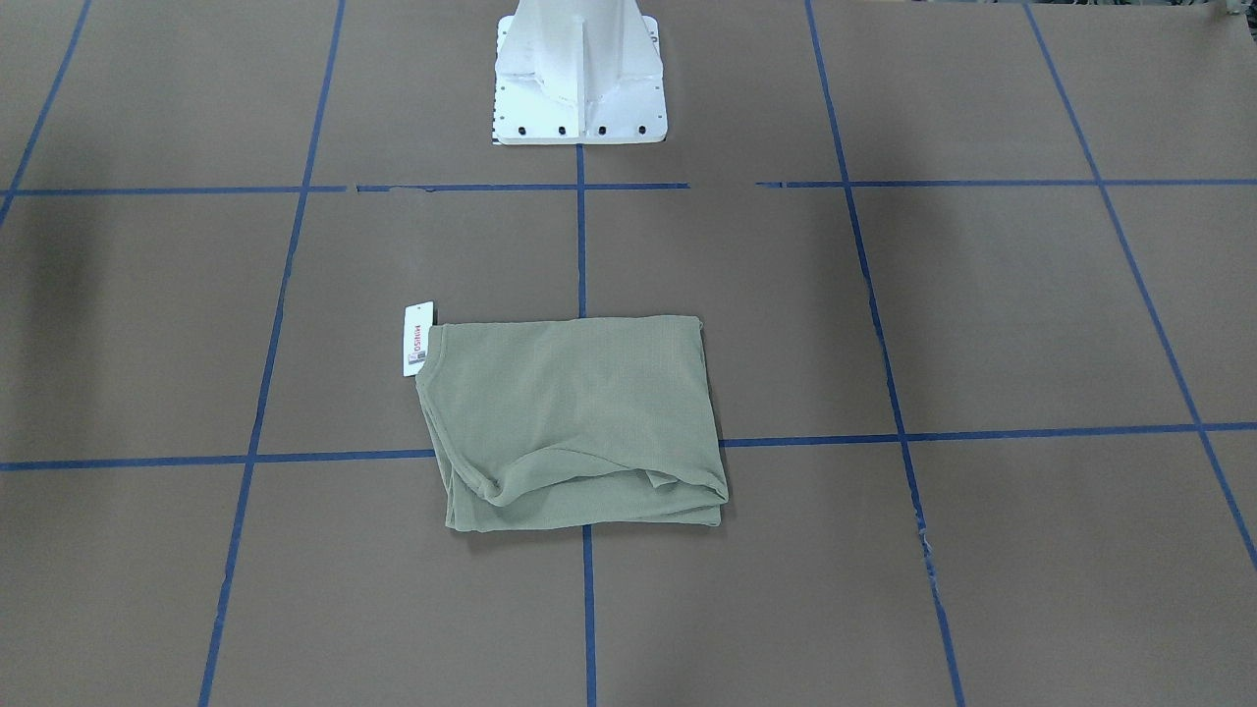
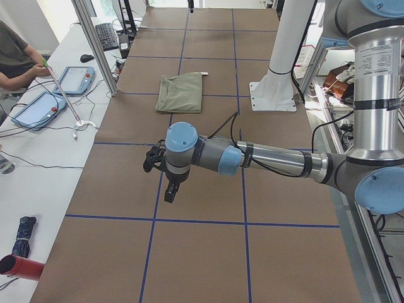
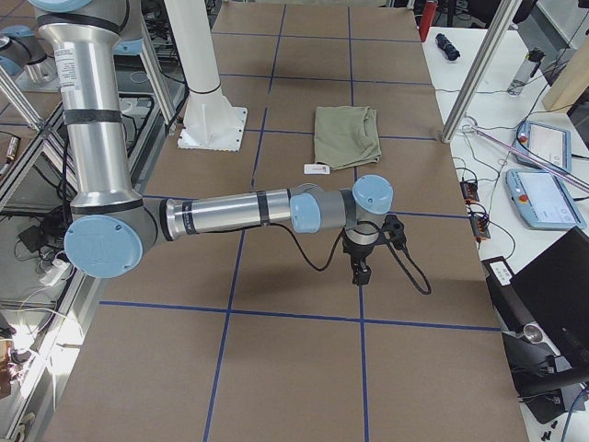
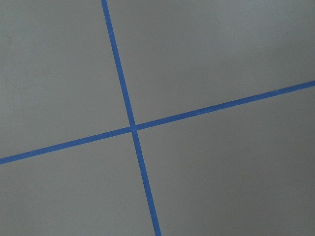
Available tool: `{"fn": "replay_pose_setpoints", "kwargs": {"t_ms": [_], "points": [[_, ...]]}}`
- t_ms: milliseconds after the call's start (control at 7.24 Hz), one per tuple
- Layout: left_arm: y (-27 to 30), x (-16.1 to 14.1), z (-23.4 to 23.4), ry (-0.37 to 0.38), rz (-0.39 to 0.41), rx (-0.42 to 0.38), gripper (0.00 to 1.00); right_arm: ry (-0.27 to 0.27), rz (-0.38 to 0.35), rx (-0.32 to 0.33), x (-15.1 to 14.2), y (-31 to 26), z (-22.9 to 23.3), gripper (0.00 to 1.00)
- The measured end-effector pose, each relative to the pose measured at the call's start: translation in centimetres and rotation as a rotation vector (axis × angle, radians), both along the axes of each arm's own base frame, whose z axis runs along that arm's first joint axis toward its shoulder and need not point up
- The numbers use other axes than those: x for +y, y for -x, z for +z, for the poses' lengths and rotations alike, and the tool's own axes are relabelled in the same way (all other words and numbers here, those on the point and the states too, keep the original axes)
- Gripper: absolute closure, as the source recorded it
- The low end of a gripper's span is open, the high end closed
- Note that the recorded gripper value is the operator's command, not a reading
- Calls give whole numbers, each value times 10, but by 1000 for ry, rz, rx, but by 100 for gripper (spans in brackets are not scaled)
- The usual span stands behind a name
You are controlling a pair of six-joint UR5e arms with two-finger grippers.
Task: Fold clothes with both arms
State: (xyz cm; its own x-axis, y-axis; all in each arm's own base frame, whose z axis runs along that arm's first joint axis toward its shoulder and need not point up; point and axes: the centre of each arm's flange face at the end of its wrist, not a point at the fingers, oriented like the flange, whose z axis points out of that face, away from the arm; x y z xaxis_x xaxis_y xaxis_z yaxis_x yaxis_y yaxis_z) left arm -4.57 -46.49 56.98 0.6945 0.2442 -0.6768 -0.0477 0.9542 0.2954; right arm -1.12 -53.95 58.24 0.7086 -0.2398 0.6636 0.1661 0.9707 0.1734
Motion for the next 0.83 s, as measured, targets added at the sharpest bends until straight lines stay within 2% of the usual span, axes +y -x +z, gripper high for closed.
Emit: {"fn": "replay_pose_setpoints", "kwargs": {"t_ms": [829], "points": [[-2, -2, -5, -12, 5, 1, 0, 7, 11, -3, -2, 1, -4, 0]]}}
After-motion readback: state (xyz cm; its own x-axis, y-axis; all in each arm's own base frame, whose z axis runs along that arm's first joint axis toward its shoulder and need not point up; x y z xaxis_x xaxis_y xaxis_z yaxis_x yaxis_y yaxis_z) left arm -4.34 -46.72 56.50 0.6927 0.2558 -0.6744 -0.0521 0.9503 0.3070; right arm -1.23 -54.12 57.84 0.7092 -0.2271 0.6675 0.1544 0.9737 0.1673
